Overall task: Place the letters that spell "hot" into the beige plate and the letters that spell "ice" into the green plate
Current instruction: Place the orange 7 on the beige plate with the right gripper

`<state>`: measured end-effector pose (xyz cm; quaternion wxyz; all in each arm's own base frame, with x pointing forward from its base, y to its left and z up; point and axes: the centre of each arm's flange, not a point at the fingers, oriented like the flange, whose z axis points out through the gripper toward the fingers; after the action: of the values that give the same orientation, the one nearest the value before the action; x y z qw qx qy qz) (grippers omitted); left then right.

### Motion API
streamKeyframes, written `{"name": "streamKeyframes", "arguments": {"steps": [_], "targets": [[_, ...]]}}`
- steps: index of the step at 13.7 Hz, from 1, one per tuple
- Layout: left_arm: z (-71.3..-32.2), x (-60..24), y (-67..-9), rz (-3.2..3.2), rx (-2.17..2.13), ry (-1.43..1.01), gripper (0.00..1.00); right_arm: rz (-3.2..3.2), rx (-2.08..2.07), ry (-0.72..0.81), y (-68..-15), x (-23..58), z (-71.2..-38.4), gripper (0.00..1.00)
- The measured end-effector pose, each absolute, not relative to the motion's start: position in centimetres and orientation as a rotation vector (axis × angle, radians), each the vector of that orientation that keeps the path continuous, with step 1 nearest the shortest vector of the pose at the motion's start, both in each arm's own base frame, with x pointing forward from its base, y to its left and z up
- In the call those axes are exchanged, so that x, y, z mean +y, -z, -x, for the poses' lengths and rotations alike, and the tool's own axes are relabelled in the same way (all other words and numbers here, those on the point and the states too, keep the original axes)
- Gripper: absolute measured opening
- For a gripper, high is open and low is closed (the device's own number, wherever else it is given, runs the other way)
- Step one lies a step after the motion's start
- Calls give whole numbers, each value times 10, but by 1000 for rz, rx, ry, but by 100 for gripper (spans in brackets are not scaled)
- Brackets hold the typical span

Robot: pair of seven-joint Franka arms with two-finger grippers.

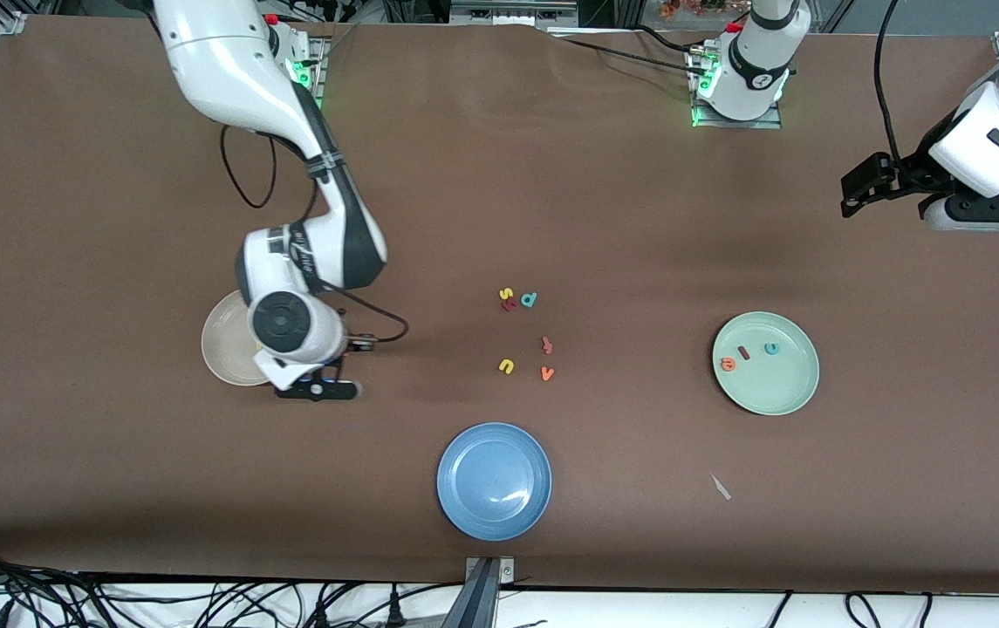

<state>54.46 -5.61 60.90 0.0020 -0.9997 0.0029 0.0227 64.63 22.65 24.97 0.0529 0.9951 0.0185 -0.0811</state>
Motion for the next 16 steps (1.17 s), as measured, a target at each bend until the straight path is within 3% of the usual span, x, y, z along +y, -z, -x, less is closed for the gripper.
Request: {"name": "streamKeyframes", "arguments": {"steps": [5, 8, 9, 16], "targets": [[-545, -56, -610, 3137, 12, -67, 100, -3016, 196, 187, -233, 110, -621, 19], [-545, -56, -611, 3137, 12, -65, 100, -3015, 255, 167, -213, 93, -607, 19], [-545, -56, -611, 3137, 22, -65, 100, -3039, 244, 159, -215, 94, -608, 23], [-545, -53, -611, 3137, 54, -72, 100, -3158, 108, 207, -258, 98, -627, 94]]}}
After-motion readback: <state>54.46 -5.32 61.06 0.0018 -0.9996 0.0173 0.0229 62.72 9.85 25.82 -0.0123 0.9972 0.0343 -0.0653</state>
